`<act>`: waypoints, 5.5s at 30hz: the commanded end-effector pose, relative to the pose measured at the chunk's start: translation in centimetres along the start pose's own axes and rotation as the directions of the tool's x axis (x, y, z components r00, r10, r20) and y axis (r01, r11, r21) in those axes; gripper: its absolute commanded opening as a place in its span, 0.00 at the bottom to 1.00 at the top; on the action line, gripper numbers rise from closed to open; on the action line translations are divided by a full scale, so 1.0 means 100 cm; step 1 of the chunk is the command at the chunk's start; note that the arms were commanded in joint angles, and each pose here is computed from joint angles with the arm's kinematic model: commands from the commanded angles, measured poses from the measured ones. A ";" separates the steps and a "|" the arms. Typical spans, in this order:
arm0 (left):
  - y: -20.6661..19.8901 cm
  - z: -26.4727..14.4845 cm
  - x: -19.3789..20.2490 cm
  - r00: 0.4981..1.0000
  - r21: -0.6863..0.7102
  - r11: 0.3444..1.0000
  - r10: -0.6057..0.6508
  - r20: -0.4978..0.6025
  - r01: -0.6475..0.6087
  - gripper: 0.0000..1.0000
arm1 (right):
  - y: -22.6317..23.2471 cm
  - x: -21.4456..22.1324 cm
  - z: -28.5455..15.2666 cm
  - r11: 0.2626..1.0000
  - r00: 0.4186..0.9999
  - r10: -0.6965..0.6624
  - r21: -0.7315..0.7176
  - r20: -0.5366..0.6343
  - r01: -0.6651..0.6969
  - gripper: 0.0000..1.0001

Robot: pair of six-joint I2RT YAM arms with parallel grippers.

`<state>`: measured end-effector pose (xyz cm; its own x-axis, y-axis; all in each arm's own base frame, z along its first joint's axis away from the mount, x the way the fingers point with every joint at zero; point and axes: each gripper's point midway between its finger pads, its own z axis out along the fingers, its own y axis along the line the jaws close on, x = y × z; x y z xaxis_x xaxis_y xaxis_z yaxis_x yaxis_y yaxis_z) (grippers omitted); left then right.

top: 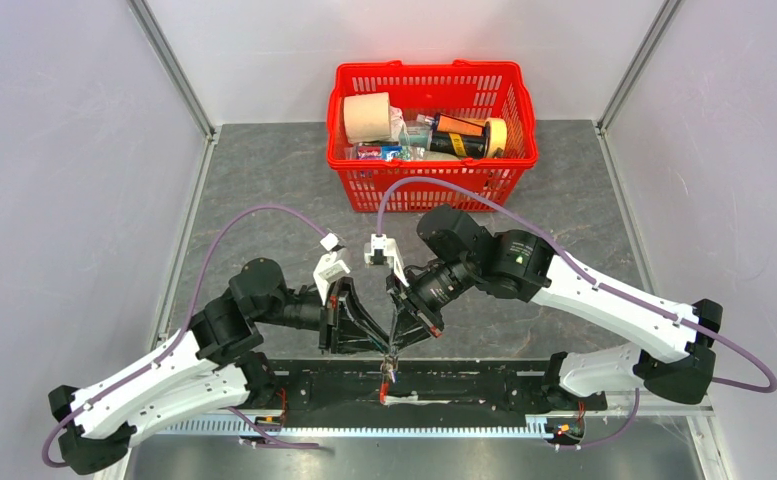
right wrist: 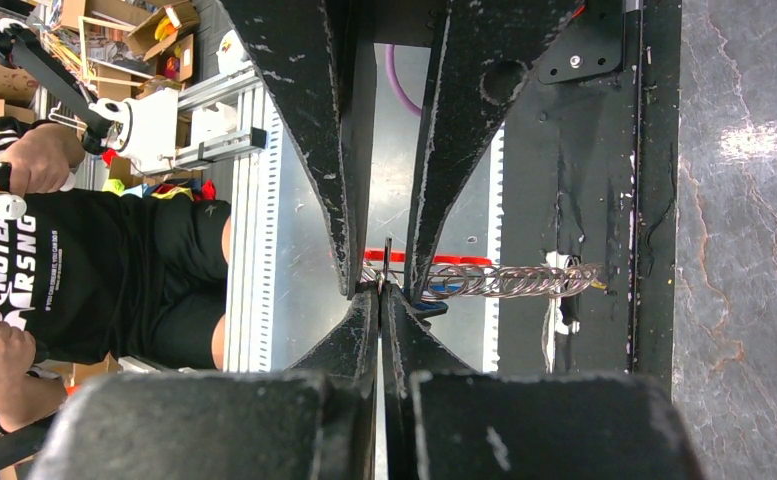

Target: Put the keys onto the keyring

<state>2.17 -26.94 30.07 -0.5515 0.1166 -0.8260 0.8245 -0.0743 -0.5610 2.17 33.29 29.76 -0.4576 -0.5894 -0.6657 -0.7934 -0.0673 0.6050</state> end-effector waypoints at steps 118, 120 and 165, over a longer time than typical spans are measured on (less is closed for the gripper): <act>-0.063 -0.035 -0.088 0.841 0.059 0.939 0.272 0.468 -0.338 0.02 | 0.029 -0.076 -0.058 0.936 0.892 -0.307 0.272 0.331 0.221 0.54; -0.066 -0.035 -0.092 0.834 0.062 0.936 0.277 0.476 -0.347 0.02 | 0.037 -0.082 -0.062 0.934 0.876 -0.328 0.260 0.354 0.245 0.54; -0.023 -0.037 -0.114 0.810 -0.171 0.957 0.288 0.511 -0.232 0.02 | 0.032 -0.107 -0.083 0.936 0.853 -0.230 0.345 0.469 0.063 0.45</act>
<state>6.64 -25.55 38.11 -0.3505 -0.3583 -0.8653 0.9210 0.0358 -0.3879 6.96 32.66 41.60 -0.3888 -0.1332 -0.9117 -0.9190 0.1261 0.3735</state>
